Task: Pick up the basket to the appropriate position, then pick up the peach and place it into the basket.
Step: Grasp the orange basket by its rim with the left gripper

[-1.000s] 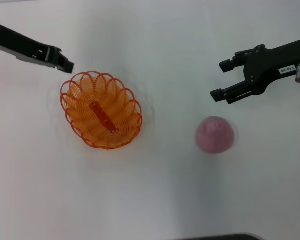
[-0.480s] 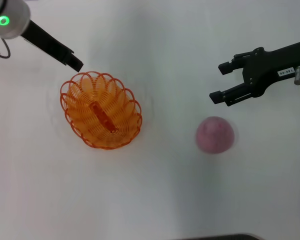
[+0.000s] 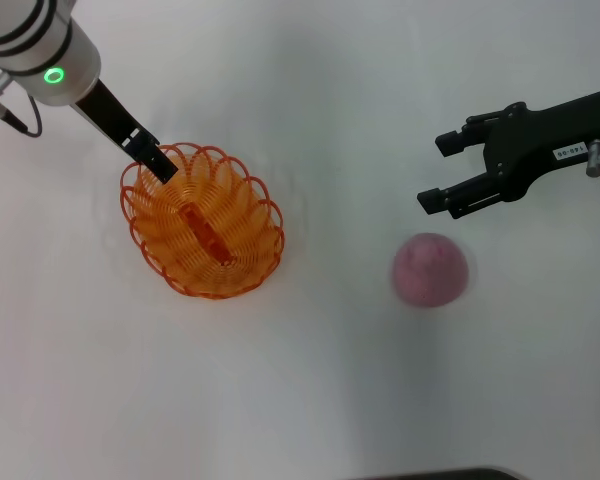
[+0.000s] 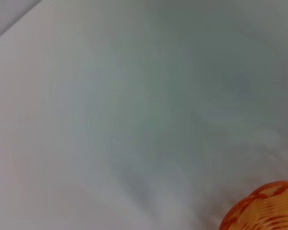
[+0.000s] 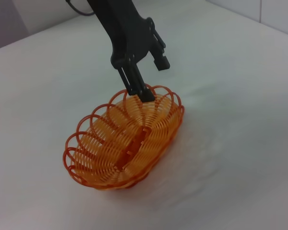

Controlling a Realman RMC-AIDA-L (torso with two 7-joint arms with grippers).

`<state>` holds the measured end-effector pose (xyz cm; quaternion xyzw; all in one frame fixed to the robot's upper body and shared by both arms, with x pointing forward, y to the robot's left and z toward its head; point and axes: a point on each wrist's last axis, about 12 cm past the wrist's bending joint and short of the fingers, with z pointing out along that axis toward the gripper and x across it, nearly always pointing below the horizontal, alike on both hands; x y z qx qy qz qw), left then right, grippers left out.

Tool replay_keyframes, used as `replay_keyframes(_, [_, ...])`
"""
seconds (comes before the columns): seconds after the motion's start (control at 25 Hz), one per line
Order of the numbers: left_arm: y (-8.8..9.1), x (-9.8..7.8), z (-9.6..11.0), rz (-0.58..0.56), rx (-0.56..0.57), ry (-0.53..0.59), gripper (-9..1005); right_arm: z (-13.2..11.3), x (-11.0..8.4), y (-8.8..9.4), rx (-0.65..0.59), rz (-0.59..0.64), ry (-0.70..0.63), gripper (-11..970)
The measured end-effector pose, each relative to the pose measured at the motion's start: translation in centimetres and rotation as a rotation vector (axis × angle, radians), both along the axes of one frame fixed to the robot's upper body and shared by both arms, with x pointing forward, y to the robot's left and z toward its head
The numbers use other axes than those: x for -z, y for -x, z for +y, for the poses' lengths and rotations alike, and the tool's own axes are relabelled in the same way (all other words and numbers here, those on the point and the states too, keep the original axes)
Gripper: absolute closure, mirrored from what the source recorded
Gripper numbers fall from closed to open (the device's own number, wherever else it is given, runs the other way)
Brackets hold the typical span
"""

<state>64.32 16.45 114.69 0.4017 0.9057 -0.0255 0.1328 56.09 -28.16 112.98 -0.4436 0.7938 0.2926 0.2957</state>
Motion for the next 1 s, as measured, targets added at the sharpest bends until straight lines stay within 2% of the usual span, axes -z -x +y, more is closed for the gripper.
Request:
replay_keyframes(0.2, [0.1, 0.9, 0.1, 0.004, -0.002, -0.011, 95, 0.0, 0.0, 0.0, 0.003, 0.002, -0.002, 18])
replay_keyframes(0.4, [0.4, 1.9, 0.1, 0.035, 0.002, -0.023, 189, 0.0, 0.0, 0.0, 0.003, 0.001, -0.004, 18])
replay_keyframes(0.84, [0.4, 1.9, 0.0, 0.030, 0.001, -0.012, 620, -0.2, 0.1, 0.1, 0.012, -0.001, -0.005, 19])
replay_keyframes(1.0, [0.4, 1.9, 0.0, 0.034, 0.002, -0.011, 692, -0.2, 0.1, 0.1, 0.014, -0.002, -0.006, 18])
